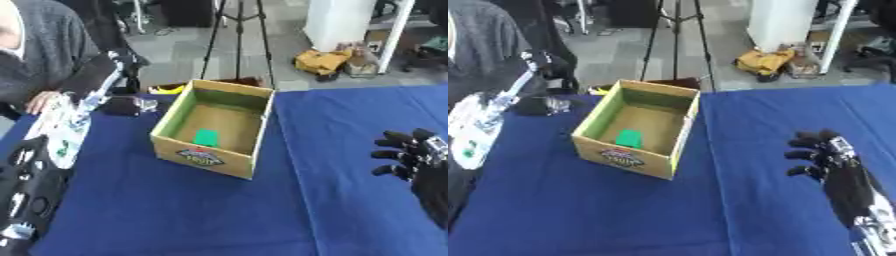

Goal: Pick up objects on the table and place them in the box.

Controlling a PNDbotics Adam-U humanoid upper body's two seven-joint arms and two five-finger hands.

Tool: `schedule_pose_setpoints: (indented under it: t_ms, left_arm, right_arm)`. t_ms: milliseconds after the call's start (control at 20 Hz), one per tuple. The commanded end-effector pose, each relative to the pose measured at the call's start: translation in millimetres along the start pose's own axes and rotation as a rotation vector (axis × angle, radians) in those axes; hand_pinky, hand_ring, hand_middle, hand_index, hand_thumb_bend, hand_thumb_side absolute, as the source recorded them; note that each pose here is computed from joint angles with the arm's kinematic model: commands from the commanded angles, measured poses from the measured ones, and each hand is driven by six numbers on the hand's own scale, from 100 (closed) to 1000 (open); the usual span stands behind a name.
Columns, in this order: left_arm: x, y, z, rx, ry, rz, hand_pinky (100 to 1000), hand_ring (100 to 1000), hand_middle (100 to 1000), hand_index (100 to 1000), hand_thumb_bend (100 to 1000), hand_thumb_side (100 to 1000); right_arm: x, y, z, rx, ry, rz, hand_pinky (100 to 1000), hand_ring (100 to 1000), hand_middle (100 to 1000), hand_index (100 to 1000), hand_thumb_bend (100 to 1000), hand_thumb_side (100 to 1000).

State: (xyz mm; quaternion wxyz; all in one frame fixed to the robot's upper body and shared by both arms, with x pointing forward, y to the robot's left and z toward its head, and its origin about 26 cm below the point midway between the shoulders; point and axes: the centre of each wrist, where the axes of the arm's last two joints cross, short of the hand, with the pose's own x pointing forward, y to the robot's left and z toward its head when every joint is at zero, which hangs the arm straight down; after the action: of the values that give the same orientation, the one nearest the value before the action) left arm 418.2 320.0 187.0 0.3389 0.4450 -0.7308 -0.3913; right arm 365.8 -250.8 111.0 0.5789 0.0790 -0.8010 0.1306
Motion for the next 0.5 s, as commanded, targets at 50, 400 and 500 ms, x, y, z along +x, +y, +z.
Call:
schedule_pose_setpoints:
  t_ms: [50, 400, 500]
  left_arm:
    - [13, 2.9, 7, 0.114, 0.014, 0.076, 598, 591, 635, 773, 680, 914]
    - [41, -32.4, 52, 0.149, 0.140, 0.277, 599, 594, 639, 771, 658, 995]
    - [49, -35.9, 63, 0.143, 0.162, 0.319, 599, 596, 641, 772, 664, 1000]
  right_arm:
    - [14, -5.1, -4, -0.013, -0.048, 0.015, 565, 722, 722, 834, 100, 1000]
    - [18, -6.9, -5, -0.043, -0.065, 0.009, 564, 731, 735, 839, 100, 1000]
    - [17, -7.0, -5, -0.056, -0.065, 0.004, 563, 733, 738, 837, 100, 1000]
